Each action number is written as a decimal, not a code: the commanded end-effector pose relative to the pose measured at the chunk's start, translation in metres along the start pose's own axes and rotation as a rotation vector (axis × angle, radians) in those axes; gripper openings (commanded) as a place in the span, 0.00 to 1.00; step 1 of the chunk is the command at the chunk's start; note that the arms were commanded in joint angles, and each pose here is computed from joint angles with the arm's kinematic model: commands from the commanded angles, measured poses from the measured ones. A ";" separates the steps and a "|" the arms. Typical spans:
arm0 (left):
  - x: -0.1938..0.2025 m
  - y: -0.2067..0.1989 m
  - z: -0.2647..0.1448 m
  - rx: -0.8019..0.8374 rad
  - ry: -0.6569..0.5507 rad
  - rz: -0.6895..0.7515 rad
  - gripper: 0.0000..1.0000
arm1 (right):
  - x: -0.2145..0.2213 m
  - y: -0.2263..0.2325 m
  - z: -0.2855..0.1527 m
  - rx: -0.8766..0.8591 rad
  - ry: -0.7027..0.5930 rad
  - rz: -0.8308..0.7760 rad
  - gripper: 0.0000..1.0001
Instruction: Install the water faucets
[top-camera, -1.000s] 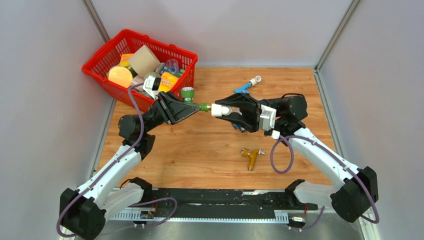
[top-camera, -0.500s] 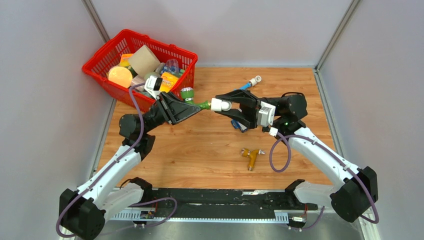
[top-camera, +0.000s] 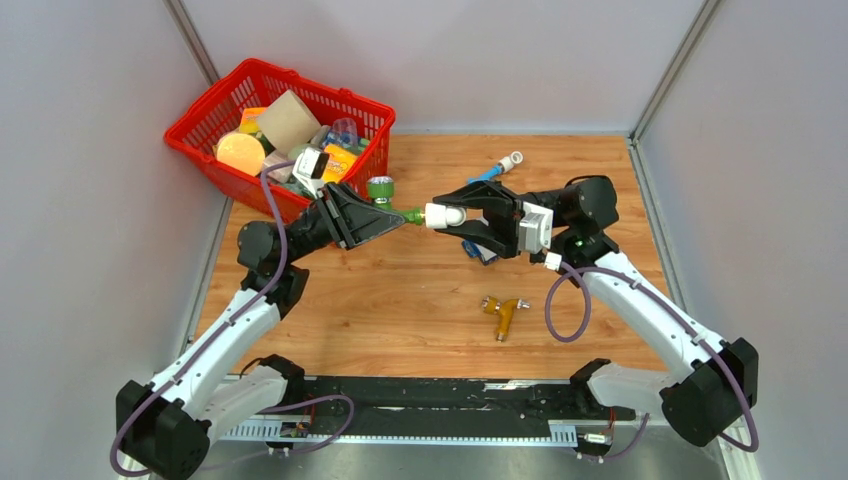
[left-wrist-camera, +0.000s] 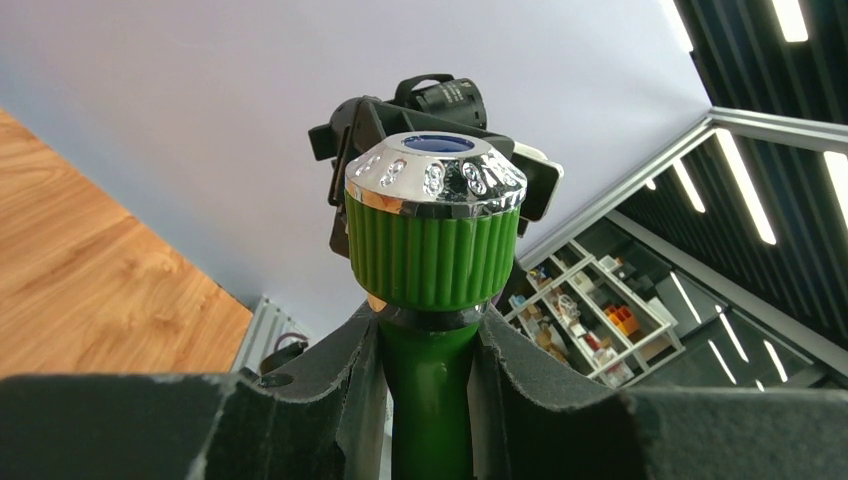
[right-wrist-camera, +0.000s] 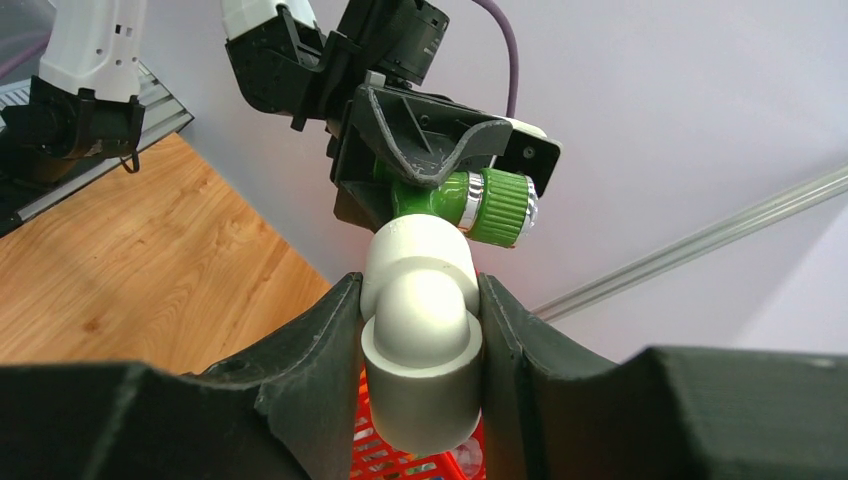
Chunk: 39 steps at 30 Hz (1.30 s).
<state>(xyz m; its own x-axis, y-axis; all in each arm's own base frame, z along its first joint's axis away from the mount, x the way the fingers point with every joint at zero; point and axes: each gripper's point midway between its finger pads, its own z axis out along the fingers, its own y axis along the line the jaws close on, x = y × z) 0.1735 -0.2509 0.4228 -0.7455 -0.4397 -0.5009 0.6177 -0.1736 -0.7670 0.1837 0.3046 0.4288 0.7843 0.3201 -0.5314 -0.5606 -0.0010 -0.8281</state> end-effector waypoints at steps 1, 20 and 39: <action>0.005 -0.029 0.003 0.078 0.052 0.076 0.00 | -0.005 0.002 0.002 -0.042 -0.012 0.003 0.00; 0.002 -0.020 0.005 0.074 0.028 0.084 0.00 | -0.010 0.004 0.005 -0.010 -0.048 0.066 0.00; 0.000 -0.027 0.005 0.092 -0.008 0.122 0.00 | -0.004 -0.002 0.006 0.084 -0.038 0.159 0.00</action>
<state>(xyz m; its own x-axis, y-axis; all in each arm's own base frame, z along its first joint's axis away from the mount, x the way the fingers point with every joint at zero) 0.1756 -0.2516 0.4292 -0.7144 -0.4660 -0.5221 0.6527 -0.1747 -0.7372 0.1798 0.3052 0.4316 0.7060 0.3490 -0.6162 -0.6606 0.0109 -0.7507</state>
